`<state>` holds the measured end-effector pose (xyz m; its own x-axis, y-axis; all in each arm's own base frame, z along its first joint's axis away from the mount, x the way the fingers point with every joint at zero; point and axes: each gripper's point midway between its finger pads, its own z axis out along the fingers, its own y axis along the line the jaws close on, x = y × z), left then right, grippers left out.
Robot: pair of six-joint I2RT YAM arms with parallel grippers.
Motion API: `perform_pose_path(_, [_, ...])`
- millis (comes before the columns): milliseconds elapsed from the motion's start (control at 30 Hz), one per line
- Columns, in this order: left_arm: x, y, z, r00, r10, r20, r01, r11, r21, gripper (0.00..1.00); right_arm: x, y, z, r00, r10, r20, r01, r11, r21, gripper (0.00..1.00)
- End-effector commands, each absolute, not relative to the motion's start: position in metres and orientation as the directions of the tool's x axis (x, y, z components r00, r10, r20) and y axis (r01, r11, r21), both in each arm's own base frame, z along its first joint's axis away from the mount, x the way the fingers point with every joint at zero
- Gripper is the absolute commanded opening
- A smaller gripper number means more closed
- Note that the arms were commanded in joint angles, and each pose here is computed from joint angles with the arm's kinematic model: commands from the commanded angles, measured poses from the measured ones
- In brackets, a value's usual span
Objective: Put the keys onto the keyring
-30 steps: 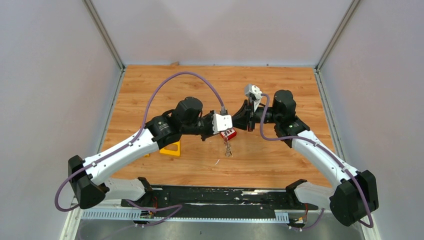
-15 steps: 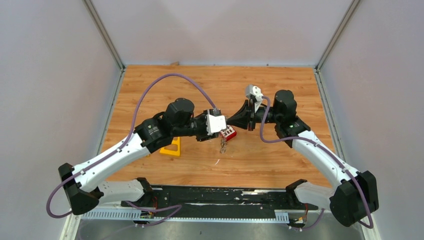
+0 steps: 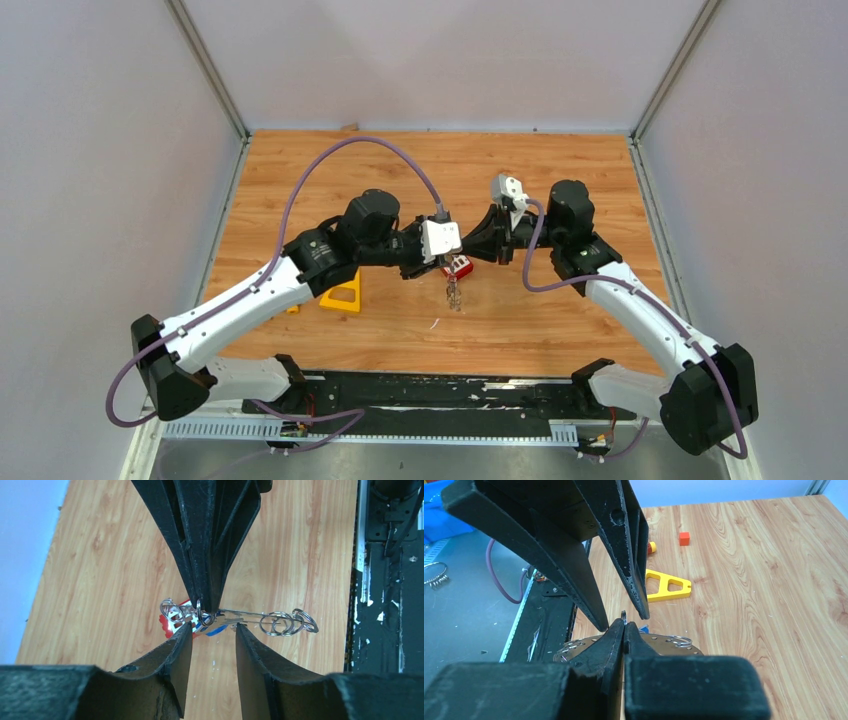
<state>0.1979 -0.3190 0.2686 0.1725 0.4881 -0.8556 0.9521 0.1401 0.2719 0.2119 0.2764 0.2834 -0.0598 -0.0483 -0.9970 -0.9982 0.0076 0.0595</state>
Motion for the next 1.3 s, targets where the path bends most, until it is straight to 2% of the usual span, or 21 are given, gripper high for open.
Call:
perform_pose_path(0, [0.197, -0.331, 0.298, 0.171, 0.402, -0.900, 0.957, 0.151, 0.249, 0.42, 0.204, 0.274, 0.305, 0.030, -0.014, -0.999, -0.999, -0.030, -0.030, 0.00])
perform_pose_path(533, [0.197, -0.336, 0.295, 0.156, 0.391, -0.907, 0.965, 0.137, 0.225, 0.19, 0.205, 0.275, 0.302, 0.028, -0.019, -0.999, -0.999, -0.027, -0.028, 0.00])
perform_pose_path(767, [0.197, -0.339, 0.293, 0.152, 0.390, -0.908, 0.968, 0.128, 0.217, 0.00, 0.206, 0.274, 0.301, 0.026, -0.021, -0.999, -0.999, -0.023, -0.025, 0.00])
perform_pose_path(967, [0.197, -0.338, 0.287, 0.160, 0.401, -0.902, 0.967, 0.119, 0.224, 0.00, 0.209, 0.275, 0.294, 0.022, -0.033, -0.999, -1.000, -0.014, -0.022, 0.01])
perform_pose_path(1100, [0.199, -0.331, 0.281, 0.167, 0.459, -0.873, 0.963, 0.112, 0.243, 0.00, 0.211, 0.274, 0.294, 0.038, -0.043, -0.998, -0.999, 0.000, -0.038, 0.11])
perform_pose_path(1267, [0.201, -0.315, 0.277, 0.182, 0.552, -0.814, 0.954, 0.102, 0.283, 0.00, 0.211, 0.271, 0.300, 0.072, -0.058, -0.996, -0.997, 0.014, -0.073, 0.34])
